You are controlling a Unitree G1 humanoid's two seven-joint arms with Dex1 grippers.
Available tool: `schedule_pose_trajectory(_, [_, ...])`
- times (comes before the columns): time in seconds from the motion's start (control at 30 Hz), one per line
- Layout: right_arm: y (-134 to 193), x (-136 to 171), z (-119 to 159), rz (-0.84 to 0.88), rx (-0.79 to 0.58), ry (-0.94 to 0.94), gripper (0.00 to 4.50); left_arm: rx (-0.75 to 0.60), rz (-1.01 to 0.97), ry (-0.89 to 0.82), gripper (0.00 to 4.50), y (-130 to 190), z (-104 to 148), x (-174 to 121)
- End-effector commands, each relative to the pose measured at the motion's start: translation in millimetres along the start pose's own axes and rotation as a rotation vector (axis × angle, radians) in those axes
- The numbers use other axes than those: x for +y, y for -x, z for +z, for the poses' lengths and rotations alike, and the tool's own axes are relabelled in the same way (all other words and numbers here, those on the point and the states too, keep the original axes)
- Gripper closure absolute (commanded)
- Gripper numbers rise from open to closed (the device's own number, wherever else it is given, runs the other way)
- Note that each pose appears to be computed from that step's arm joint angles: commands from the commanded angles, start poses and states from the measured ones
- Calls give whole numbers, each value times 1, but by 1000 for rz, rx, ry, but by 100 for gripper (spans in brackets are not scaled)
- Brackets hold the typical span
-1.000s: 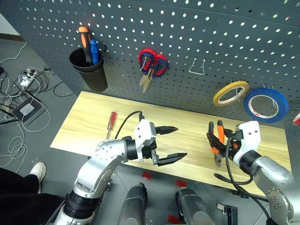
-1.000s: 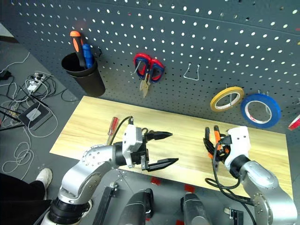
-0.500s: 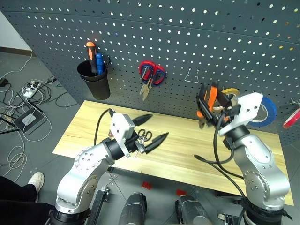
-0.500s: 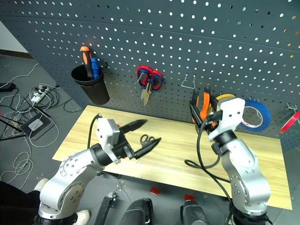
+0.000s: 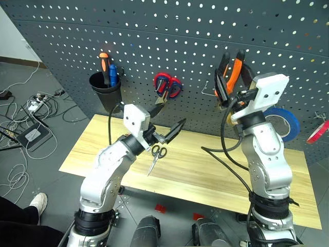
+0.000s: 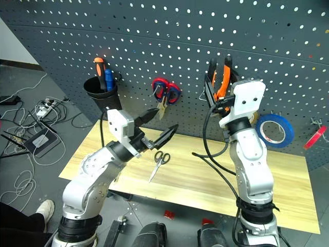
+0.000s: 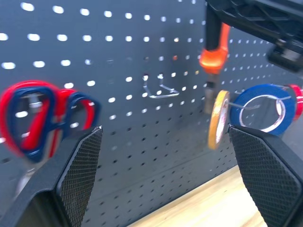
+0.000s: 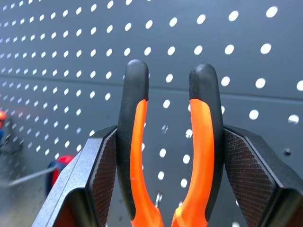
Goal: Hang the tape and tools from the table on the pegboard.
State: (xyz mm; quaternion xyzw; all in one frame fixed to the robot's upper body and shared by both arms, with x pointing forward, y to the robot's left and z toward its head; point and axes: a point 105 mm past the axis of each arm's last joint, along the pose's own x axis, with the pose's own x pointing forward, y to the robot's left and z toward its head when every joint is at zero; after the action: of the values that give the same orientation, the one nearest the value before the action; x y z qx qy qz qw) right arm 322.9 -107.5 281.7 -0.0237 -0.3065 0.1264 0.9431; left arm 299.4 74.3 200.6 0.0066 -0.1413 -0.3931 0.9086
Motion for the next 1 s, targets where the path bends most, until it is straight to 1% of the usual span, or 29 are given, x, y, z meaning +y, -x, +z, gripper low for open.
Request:
schedule_pose_trajectory(0.03, [-12, -4, 27, -47, -145, 33, 150, -41, -6, -34, 0, -5, 8, -2])
schedule_pose_trajectory(0.23, [-28, -7, 34, -106, -213, 31, 150, -44, -11, -36, 0, -11, 4, 1])
schedule_pose_trajectory(0.43, [-37, 10, 39, -88, -250, -36, 150, -52, 3, -30, 0, -14, 2, 4])
schedule_pose_trajectory(0.57, [-38, 21, 30, -69, -227, -77, 150, -51, 9, -31, 0, -16, -3, 5])
schedule_pose_trajectory(0.73, [-38, 23, 13, -65, -186, -86, 150, -54, 5, -38, 0, -18, 0, 6])
schedule_pose_trajectory(0.83, [-40, 19, -8, -72, -144, -45, 150, -50, 5, -49, 0, -18, 1, 9])
schedule_pose_trajectory(1.0, [-43, 9, -13, -98, -149, -15, 150, -46, 7, -50, 0, -16, 3, 8])
